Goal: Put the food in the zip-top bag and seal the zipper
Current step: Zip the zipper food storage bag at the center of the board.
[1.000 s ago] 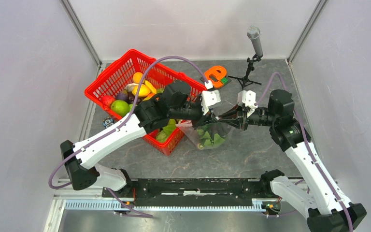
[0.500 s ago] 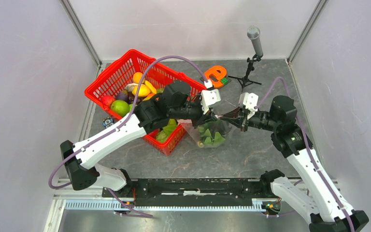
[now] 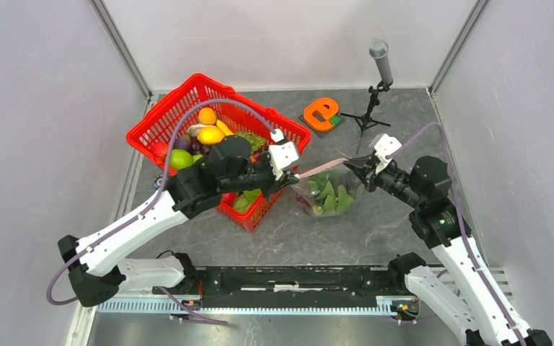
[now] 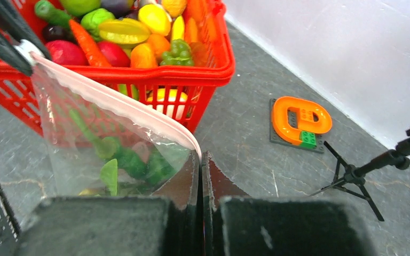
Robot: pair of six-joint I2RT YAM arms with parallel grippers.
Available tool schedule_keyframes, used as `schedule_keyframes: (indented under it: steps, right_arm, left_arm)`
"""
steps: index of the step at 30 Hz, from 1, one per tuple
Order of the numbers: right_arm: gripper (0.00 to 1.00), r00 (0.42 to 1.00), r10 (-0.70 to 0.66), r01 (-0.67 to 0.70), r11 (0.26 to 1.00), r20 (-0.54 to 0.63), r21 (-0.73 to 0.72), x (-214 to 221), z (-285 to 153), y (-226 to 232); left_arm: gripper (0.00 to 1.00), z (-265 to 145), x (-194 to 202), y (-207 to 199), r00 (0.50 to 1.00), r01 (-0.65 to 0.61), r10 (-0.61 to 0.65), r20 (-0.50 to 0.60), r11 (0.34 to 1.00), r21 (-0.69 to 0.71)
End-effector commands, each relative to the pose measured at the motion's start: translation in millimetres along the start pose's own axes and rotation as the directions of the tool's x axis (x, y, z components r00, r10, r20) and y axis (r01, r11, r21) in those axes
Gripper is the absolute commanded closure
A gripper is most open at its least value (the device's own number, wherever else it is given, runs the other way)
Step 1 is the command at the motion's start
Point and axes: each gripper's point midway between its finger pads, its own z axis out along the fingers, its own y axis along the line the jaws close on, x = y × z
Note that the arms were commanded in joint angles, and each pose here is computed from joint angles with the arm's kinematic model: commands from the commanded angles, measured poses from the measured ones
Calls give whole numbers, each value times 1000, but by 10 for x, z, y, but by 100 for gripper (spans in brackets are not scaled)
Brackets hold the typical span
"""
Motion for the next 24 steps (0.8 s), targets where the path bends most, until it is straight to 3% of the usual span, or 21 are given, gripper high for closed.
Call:
schedule_keyframes:
  steps: [1,8,12,16,19,24]
  right_arm:
    - [100,997,-23,6,975,76,223,-223,-73,-406]
    - [100,996,-18,-5,961,82,275,-226,-108,-490]
    - [100,996,-13,-14,951,87,310,-212,-120,-548]
    - [100,996,-1,-33,923,88,383,-206,-182,-667]
    - [100,995,1,-46,885,97,463,-206,-281,-785]
    - [100,995,8,-59,864,103,501,-208,-333,-844]
  left_arm:
    - [98,-163,-27,31,999,42,-41,20,998,-43]
    - [94,-213,-75,156,999,38,-34,40,993,-109]
    - [88,-172,-165,190,997,45,-37,64,992,-116]
    - [61,-163,-147,274,997,56,-46,65,985,-162]
    - [64,-188,-142,326,996,68,-54,76,979,-191]
    - [51,-226,-121,372,992,98,-77,102,971,-220]
